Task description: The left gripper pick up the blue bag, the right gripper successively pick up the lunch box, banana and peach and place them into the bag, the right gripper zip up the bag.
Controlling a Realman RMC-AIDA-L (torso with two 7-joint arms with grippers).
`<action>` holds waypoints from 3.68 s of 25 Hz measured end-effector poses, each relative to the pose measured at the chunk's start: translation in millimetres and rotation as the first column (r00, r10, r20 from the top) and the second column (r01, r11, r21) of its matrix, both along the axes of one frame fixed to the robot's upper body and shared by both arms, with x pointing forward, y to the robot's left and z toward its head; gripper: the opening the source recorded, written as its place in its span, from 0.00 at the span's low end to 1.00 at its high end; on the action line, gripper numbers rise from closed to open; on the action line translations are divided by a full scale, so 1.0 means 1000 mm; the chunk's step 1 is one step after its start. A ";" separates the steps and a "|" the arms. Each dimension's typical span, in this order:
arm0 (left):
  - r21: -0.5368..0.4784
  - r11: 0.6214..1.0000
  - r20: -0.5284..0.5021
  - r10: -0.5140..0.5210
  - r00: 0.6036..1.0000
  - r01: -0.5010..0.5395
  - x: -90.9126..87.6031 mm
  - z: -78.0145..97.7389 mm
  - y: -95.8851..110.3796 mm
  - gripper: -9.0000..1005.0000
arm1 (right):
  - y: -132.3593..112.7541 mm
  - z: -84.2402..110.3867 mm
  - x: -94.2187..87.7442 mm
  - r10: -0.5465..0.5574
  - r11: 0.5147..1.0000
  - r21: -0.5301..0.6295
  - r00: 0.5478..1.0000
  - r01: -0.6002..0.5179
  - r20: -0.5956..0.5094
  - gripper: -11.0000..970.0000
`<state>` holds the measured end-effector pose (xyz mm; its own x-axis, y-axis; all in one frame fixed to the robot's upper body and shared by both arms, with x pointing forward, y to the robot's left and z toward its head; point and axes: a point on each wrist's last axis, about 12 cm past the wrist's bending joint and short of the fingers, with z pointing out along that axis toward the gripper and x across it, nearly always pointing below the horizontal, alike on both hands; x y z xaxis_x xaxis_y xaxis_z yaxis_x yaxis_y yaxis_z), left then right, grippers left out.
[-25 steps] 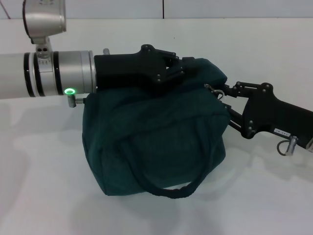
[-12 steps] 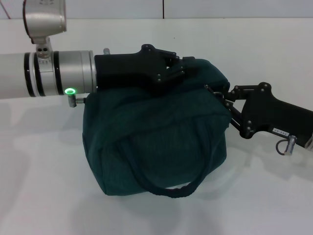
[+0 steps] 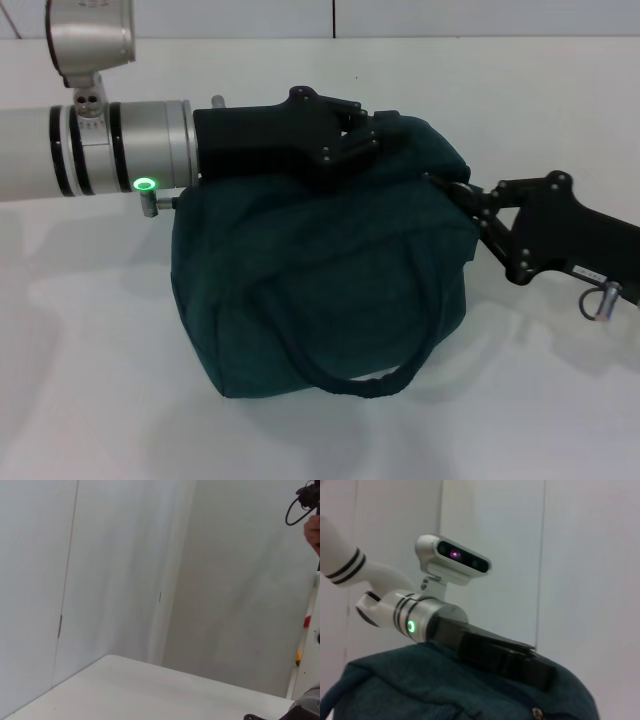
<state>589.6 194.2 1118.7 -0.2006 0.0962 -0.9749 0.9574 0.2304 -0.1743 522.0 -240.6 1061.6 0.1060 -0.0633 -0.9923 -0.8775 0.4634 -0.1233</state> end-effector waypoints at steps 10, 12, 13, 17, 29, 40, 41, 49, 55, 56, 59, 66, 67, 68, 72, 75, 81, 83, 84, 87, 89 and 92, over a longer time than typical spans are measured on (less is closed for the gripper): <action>-0.003 1.000 -0.003 0.022 1.000 -0.022 0.000 -0.002 0.003 0.13 | -0.028 -0.009 -0.012 -0.130 0.992 0.004 0.991 0.130 -0.012 0.03; -0.001 1.000 0.001 0.025 1.000 -0.025 0.000 -0.003 0.003 0.13 | -0.033 -0.009 -0.014 -0.151 0.988 0.014 0.988 0.151 -0.013 0.03; 0.000 1.000 0.004 0.025 1.000 -0.025 0.000 -0.003 0.003 0.13 | -0.035 -0.009 -0.015 -0.160 0.987 0.021 0.987 0.161 -0.011 0.03; 0.005 1.000 0.011 0.023 1.000 -0.023 0.000 -0.003 0.003 0.13 | -0.038 -0.007 -0.017 -0.172 0.984 0.040 0.985 0.172 -0.005 0.03; 0.008 1.000 0.019 0.021 1.000 -0.021 0.002 0.000 0.004 0.13 | -0.042 -0.020 -0.010 -0.214 0.976 -0.001 0.969 0.216 -0.123 0.03; -0.018 0.999 0.031 0.044 0.999 -0.044 0.001 -0.001 0.004 0.14 | -0.035 -0.023 -0.006 -0.197 0.980 -0.030 0.964 0.194 -0.178 0.05; -0.023 0.999 0.030 0.050 0.998 -0.050 0.001 -0.002 0.005 0.14 | -0.035 -0.023 -0.006 -0.198 0.980 -0.023 0.964 0.197 -0.177 0.05; -0.111 0.985 0.033 0.134 0.990 -0.129 -0.011 -0.013 0.016 0.17 | -0.043 -0.019 -0.004 -0.246 0.968 0.018 0.954 0.252 -0.172 0.18; -0.272 0.947 0.096 0.202 0.975 -0.169 -0.028 -0.009 0.037 0.42 | -0.049 0.005 -0.012 -0.200 0.957 0.198 0.976 0.213 -0.083 0.43; -0.292 0.943 0.109 0.202 0.973 -0.163 -0.032 -0.009 0.039 0.46 | -0.047 0.009 -0.014 -0.170 0.958 0.225 0.984 0.180 -0.062 0.47; -0.341 0.929 0.169 0.212 0.963 -0.144 -0.055 -0.016 0.048 0.60 | -0.032 0.022 -0.016 -0.034 0.960 0.277 0.999 0.032 0.004 0.55; -0.407 0.886 0.267 0.348 0.899 -0.222 -0.120 -0.049 0.070 0.84 | 0.007 0.025 -0.016 0.211 0.953 0.219 0.977 -0.209 0.016 0.61; -0.406 0.882 0.276 0.366 0.889 -0.238 -0.126 -0.053 0.072 0.85 | 0.011 0.024 -0.016 0.228 0.952 0.208 0.974 -0.226 0.017 0.61; -0.401 0.880 0.284 0.383 0.879 -0.254 -0.133 -0.057 0.075 0.85 | 0.013 0.024 -0.015 0.232 0.952 0.201 0.973 -0.231 0.018 0.61; -0.386 0.875 0.281 0.415 0.866 -0.294 -0.152 -0.066 0.081 0.87 | 0.017 0.023 -0.009 0.209 0.961 0.180 0.978 -0.208 0.015 0.61; -0.383 0.871 0.273 0.425 0.863 -0.308 -0.157 -0.069 0.083 0.89 | 0.017 0.023 -0.007 0.202 0.964 0.174 0.979 -0.201 0.013 0.61; -0.380 0.872 0.271 0.424 0.864 -0.309 -0.156 -0.069 0.081 0.89 | 0.014 0.021 -0.007 0.156 0.971 0.178 0.987 -0.159 0.029 0.61; -0.380 0.872 0.272 0.423 0.864 -0.307 -0.155 -0.069 0.081 0.89 | 0.012 0.019 -0.009 0.151 0.973 0.174 0.988 -0.154 0.032 0.61; -0.379 0.873 0.273 0.423 0.864 -0.307 -0.155 -0.069 0.081 0.89 | 0.012 0.018 -0.010 0.148 0.974 0.171 0.988 -0.152 0.034 0.61; -0.371 0.877 0.279 0.419 0.864 -0.306 -0.150 -0.069 0.079 0.89 | 0.010 0.016 -0.013 0.138 0.976 0.164 0.989 -0.144 0.045 0.61; -0.364 0.883 0.282 0.406 0.869 -0.295 -0.147 -0.068 0.077 0.89 | 0.009 0.016 -0.015 0.136 0.976 0.162 0.989 -0.143 0.055 0.61; -0.353 0.896 0.285 0.378 0.881 -0.270 -0.144 -0.068 0.073 0.89 | 0.006 0.014 -0.019 0.134 0.975 0.167 0.988 -0.144 0.071 0.61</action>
